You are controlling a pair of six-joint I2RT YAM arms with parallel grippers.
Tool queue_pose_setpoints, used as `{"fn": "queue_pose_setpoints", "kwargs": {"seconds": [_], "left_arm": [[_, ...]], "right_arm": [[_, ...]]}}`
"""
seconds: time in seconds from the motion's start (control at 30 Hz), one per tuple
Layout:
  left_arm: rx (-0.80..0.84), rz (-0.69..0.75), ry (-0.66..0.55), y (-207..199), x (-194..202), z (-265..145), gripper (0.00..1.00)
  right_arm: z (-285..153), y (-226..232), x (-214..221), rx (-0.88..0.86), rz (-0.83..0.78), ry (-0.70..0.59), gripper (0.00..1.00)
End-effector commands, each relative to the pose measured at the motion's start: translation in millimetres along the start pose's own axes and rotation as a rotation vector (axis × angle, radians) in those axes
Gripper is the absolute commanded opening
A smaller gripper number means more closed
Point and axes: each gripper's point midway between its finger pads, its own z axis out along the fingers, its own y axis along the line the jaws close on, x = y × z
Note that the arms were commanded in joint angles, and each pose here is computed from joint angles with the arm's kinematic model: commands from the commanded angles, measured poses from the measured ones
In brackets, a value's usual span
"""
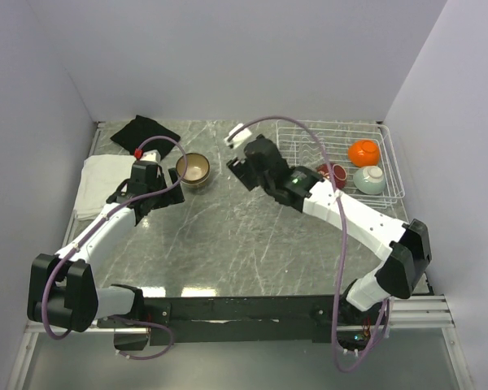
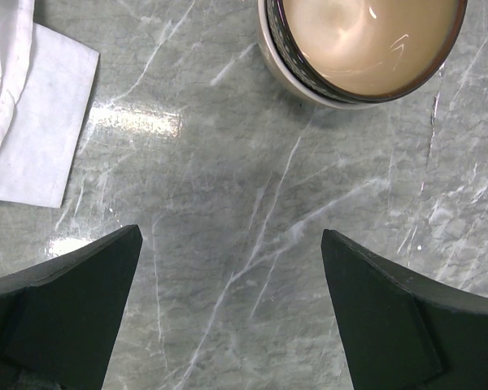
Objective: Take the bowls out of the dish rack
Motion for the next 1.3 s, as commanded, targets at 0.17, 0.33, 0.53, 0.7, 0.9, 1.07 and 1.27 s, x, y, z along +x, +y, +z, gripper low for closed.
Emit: {"fn": "queue_pose_setpoints", "kwargs": {"seconds": [0.17, 0.33, 0.53, 0.7, 0.9, 1.07, 1.27], "left_arm": [[0.019, -0.039, -0.026, -9, -16, -16, 0.99], [0.003, -0.078, 0.007, -11, -19, -20, 0.99], [0.032, -0.107, 0.066, -23, -23, -22, 0.99], [0.036, -0.095, 0.112, -28, -26, -25, 0.99], [0.027, -0.093, 0.183, -34, -30, -27, 0.99], [0.069, -0.103, 0.220, -48, -38, -29, 0.99], [0.160, -0.112, 0.288, -70, -38, -30, 0.99]], "right_arm": [[2, 54, -14, 0.059, -0.230, -0.101, 0.33], [11, 80, 1, 0.107, -0.302, -0.114, 0.34], [13, 106, 24, 0.191, -0.426, -0.130, 0.36], [10, 120, 37, 0.263, -0.527, -0.162, 0.36], [12, 133, 49, 0.359, -0.610, -0.197, 0.36], [11, 144, 51, 0.418, -0.658, -0.228, 0.36], [10, 152, 53, 0.440, -0.681, -0.236, 0.36]]}}
